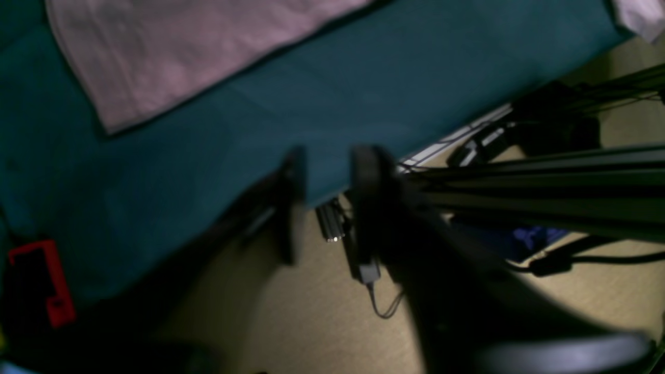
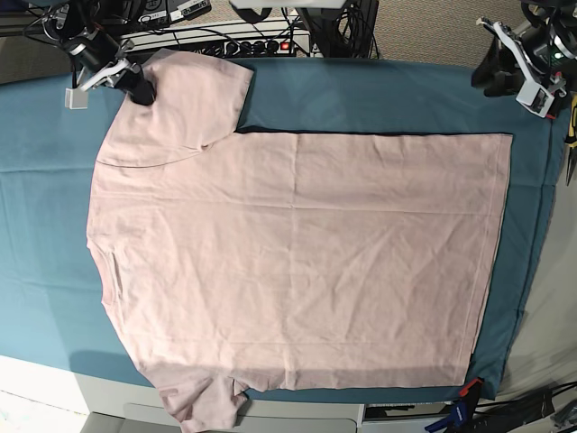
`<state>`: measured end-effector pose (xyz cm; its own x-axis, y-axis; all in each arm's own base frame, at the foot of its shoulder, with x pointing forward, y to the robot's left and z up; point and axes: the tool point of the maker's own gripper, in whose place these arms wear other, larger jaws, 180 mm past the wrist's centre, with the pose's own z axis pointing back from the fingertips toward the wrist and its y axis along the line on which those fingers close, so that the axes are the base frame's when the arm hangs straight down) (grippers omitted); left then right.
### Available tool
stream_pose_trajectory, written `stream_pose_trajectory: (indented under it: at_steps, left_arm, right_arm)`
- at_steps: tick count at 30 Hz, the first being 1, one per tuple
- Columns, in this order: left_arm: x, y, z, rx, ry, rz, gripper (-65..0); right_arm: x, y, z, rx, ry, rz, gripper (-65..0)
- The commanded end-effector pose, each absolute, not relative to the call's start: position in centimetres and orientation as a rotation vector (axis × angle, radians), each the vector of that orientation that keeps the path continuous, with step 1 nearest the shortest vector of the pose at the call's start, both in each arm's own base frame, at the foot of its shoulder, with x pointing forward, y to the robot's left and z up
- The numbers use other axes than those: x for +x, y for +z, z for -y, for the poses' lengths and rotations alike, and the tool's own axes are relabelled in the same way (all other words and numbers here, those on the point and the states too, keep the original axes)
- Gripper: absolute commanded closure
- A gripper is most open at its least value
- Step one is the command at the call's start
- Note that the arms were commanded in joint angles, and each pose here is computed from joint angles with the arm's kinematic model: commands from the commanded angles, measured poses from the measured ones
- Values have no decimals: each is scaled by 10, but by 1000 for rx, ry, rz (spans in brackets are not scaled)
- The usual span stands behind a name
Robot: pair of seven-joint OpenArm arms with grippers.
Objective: Fold the T-shirt properly
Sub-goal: 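Close both grippers on the shirt edge corners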
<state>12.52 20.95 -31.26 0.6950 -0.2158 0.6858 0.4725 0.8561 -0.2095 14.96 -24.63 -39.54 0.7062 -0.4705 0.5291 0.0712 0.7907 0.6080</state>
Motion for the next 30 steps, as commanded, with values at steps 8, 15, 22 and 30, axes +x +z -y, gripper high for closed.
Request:
stream_pose_trajectory:
  at_steps: [8,15,22,30]
  left_arm:
    - [164,-303,-237,-262,-271,783,-246]
    - [199,-331,-283,-215,-156,747,-246]
    - [223,-378,-309,-264,-15,654,-245]
    - [247,-394,-329,-270,104,626,-245]
  right_arm:
    - [147,-395,249,572,-301,715,0]
    - [147,-396,249,572,-301,715,0]
    - [147,-396,249,572,-301,715,0]
    - [147,-396,249,572,-301,715,0]
